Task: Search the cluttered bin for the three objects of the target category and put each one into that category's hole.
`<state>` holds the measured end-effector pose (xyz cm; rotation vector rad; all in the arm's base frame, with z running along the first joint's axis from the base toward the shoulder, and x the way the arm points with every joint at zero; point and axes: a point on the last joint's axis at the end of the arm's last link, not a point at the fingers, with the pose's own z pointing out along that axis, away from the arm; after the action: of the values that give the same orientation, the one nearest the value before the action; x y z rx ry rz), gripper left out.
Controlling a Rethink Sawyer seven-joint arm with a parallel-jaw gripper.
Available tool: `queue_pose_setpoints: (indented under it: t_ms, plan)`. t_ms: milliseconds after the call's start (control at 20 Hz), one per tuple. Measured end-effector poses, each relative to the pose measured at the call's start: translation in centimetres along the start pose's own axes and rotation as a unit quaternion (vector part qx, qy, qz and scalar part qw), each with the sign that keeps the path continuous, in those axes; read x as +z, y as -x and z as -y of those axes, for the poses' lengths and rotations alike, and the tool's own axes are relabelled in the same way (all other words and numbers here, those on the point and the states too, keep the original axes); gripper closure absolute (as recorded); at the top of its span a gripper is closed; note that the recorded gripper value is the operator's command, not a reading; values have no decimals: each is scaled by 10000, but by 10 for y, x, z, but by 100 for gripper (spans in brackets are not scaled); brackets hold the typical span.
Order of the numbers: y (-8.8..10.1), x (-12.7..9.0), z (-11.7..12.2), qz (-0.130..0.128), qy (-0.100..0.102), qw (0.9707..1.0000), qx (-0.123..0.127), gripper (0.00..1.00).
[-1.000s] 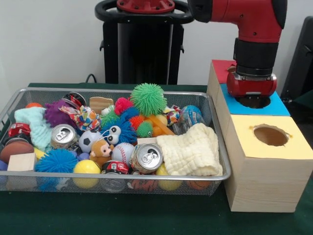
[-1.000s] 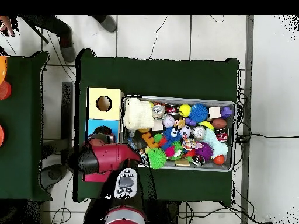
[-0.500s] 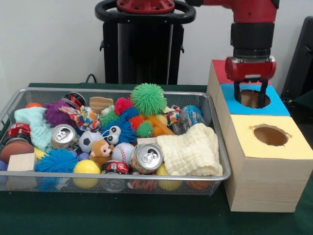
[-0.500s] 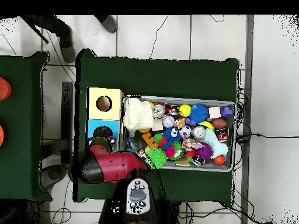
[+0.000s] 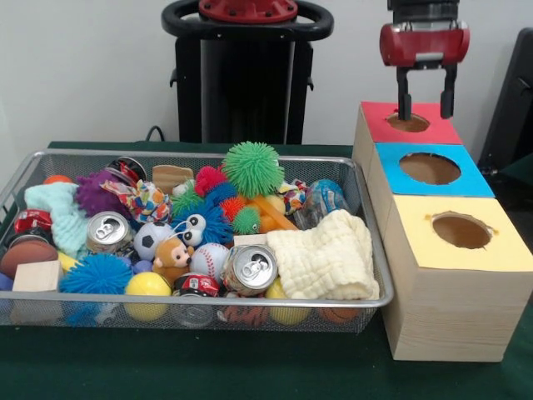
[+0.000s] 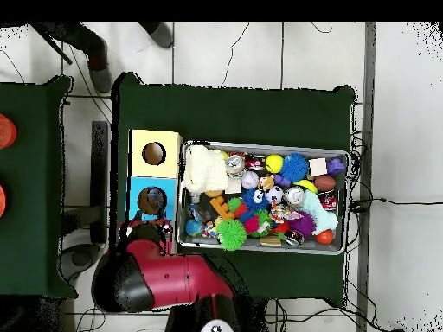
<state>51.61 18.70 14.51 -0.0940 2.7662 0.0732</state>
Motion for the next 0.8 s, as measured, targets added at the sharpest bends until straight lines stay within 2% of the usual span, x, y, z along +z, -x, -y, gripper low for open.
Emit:
queue_pose_setpoints:
  t_ms: [100, 400, 600, 800]
  plan:
    - [2, -21, 0, 106, 6, 9999, -8, 0]
    - [6, -47, -3, 173, 10, 9998, -45, 0]
    - [3, -52, -12, -149, 78, 9998, -66, 0]
    - [0, -48, -17, -346, 140, 9992, -107, 0]
